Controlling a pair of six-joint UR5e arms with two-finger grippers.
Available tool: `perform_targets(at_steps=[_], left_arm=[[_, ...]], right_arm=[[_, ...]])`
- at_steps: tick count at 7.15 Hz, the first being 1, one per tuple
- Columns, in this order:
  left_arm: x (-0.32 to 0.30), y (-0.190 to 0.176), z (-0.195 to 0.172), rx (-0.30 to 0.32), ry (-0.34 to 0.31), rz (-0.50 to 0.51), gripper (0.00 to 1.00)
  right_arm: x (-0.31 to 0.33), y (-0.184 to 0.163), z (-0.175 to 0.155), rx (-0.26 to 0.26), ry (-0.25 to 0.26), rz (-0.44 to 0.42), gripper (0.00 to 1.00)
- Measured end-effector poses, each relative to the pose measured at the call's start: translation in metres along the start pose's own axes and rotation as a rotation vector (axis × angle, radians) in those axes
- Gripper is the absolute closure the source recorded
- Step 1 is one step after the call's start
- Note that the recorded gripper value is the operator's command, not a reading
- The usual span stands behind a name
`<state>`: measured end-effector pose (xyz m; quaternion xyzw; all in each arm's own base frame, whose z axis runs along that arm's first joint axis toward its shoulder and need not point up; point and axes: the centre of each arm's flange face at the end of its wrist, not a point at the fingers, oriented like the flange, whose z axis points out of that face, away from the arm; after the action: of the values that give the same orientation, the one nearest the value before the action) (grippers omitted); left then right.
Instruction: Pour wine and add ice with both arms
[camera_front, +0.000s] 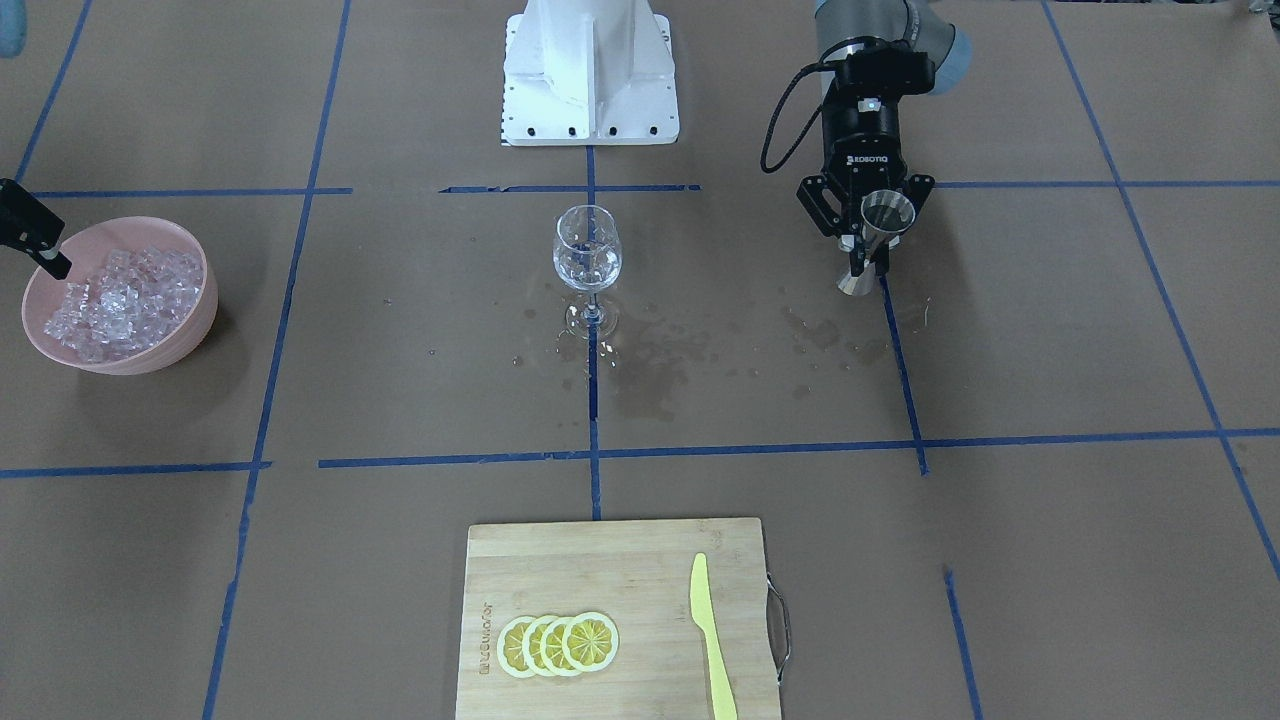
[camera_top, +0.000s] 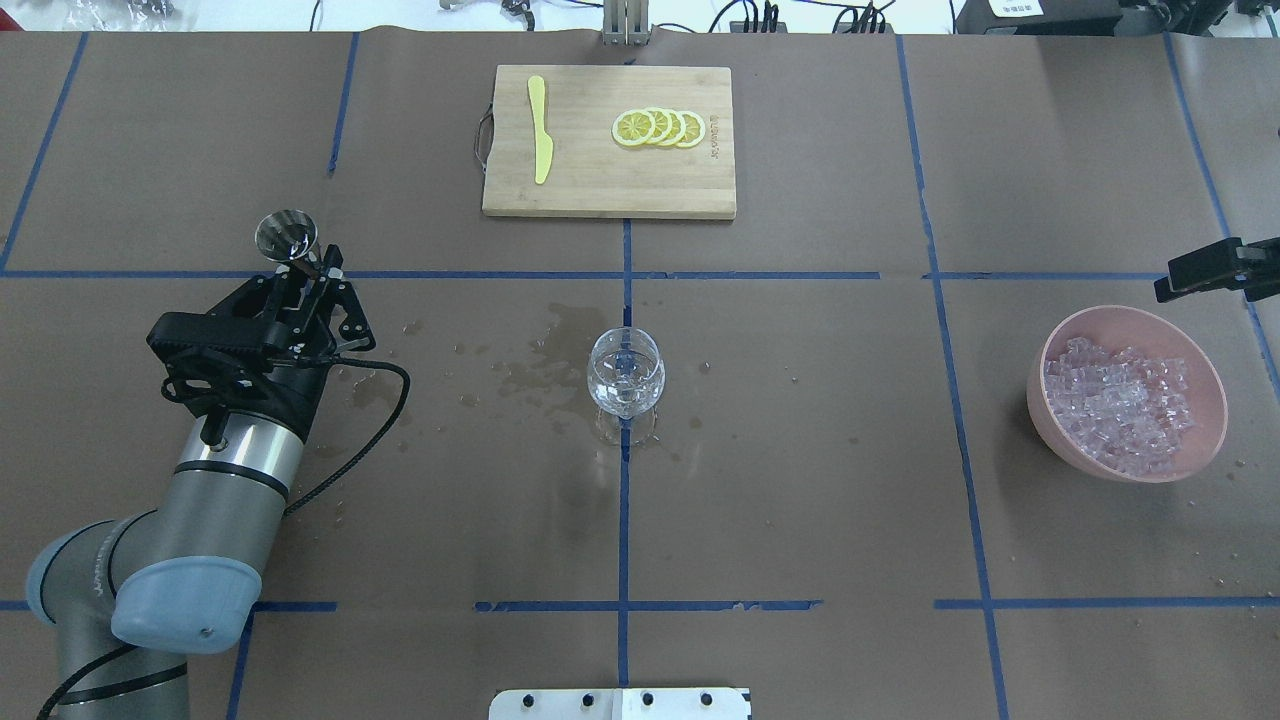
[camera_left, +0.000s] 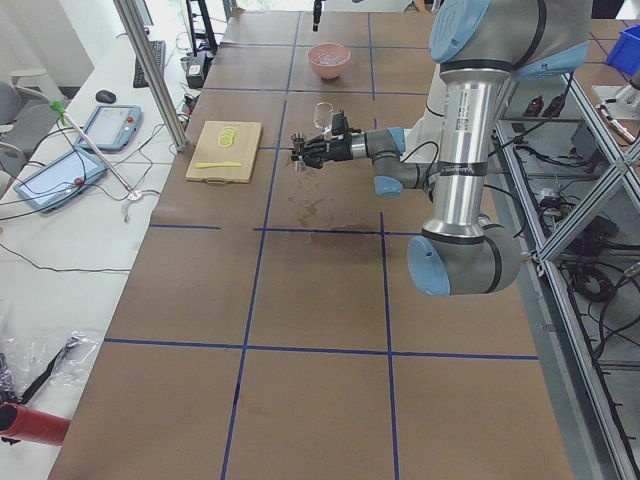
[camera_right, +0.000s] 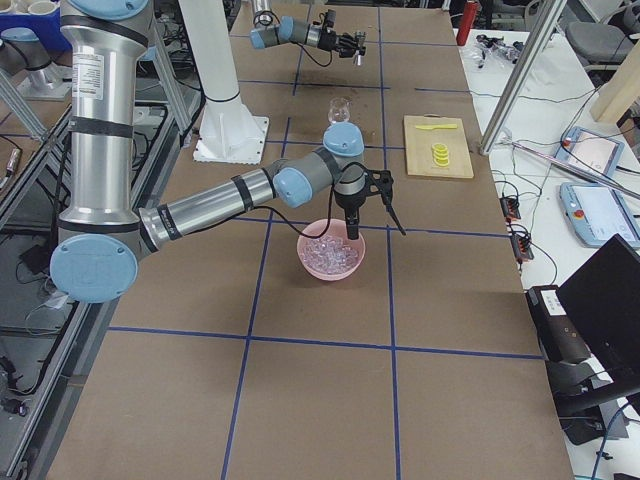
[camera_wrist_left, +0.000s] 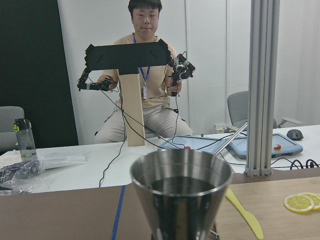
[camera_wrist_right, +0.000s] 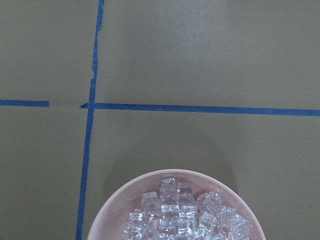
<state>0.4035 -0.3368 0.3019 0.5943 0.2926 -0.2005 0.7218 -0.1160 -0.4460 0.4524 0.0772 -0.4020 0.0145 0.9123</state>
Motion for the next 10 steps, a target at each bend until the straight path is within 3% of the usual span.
perform_targets(at_steps=[5,10], left_arm=[[0.046,-0.029,-0.009,-0.016,0.080,-0.012,1.00],[0.104,-0.041,-0.032,-0.023,0.165,0.159,1.00]], right_arm=[[-0.001,0.004,0.004,-0.008,-0.001,-0.008,0.00],[0.000,0.016,0.012,-0.002,-0.006,-0.007,0.00]])
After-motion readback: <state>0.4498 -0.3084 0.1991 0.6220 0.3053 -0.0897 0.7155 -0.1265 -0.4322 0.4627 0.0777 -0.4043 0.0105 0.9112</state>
